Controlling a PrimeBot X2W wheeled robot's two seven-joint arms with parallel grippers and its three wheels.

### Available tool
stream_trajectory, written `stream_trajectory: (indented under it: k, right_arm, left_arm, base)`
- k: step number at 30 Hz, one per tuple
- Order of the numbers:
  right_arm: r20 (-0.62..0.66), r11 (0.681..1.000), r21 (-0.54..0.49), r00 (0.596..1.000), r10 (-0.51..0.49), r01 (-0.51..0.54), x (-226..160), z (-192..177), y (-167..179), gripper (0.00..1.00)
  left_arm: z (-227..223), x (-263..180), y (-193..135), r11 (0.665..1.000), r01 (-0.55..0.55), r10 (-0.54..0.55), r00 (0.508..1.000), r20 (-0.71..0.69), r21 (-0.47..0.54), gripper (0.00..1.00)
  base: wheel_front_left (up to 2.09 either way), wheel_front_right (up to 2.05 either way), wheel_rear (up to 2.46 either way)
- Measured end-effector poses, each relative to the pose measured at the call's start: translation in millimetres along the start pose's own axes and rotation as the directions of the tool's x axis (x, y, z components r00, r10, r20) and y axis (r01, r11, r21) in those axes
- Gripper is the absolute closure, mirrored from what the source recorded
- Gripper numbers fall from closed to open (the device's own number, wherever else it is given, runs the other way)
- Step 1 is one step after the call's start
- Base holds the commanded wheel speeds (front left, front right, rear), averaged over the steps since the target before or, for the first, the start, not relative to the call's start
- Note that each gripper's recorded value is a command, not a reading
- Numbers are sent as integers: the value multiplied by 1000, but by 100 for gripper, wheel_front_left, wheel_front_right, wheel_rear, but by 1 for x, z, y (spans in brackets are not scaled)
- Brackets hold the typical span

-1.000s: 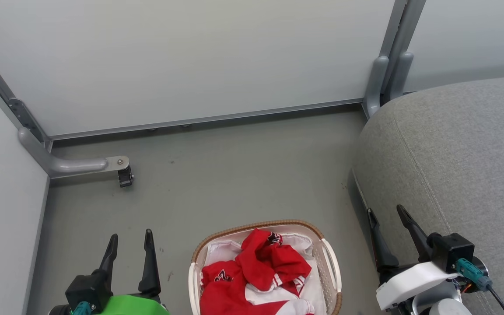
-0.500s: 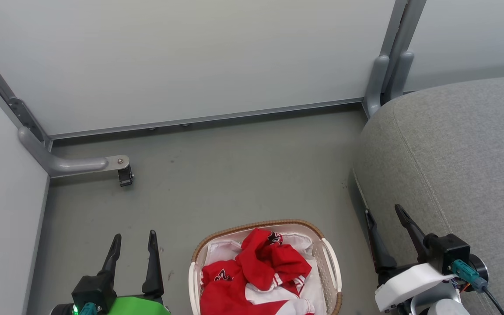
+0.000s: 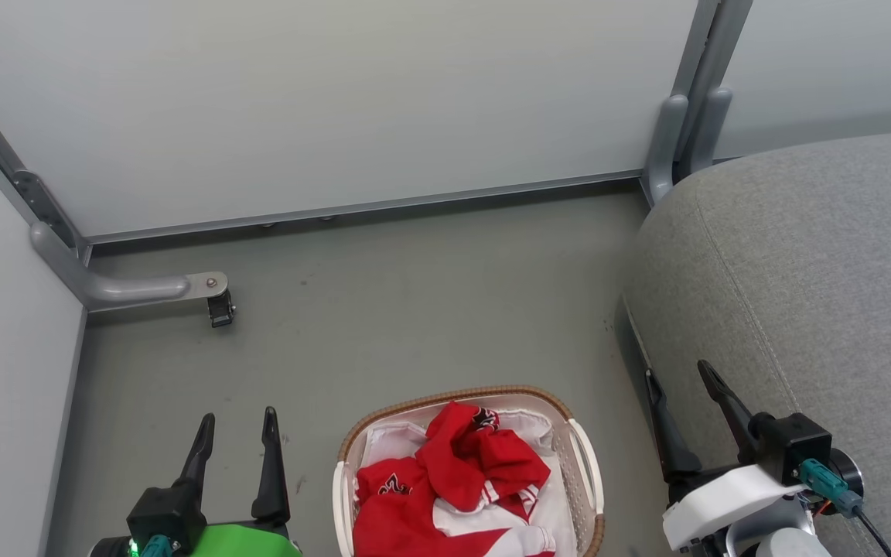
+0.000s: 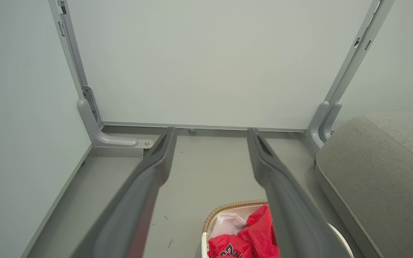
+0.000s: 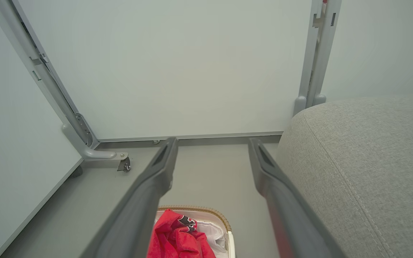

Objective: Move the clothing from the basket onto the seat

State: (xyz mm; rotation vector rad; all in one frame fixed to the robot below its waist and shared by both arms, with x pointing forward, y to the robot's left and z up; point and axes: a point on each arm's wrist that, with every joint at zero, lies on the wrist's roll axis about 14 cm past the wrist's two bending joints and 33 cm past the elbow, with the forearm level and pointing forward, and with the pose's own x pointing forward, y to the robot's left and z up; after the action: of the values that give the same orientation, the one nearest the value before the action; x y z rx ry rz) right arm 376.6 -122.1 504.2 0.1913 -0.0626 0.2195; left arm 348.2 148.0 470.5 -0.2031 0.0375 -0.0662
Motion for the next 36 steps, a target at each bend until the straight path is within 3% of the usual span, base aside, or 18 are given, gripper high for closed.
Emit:
stream_trajectory:
  k: [6, 12, 24, 28, 32, 36]
  right_arm:
    - [1, 1000, -3, 1000, -5, 5, 6, -1, -3, 0]
    - [21, 1000, -16, 1000, -21, 22, 24, 4, -14, 0]
    - [129, 994, -43, 987, -92, 99, 82, 24, -58, 0]
    - [140, 991, -41, 982, -123, 130, 98, 19, -76, 0]
    - [125, 987, -27, 980, -156, 161, 108, 4, -93, 0]
    - [95, 982, -29, 978, -185, 188, 112, -15, -109, 0]
  left_arm:
    - [-10, 6, -8, 999, 35, -34, 999, -31, 5, 0]
    - [-24, 32, -39, 988, 156, -154, 985, -78, 17, 0]
    - [-92, 106, -94, 916, 397, -369, 891, -265, 57, 0]
    - [-137, 120, -98, 886, 458, -399, 835, -378, 77, 0]
    - [-200, 110, -94, 853, 517, -403, 736, -544, 68, 0]
    - [-240, 112, -95, 839, 544, -409, 668, -622, 33, 0]
  base:
    - [0, 0, 0]
    - [0, 0, 0]
    - [0, 0, 0]
    - [0, 0, 0]
    - [0, 0, 0]
    - [0, 0, 0]
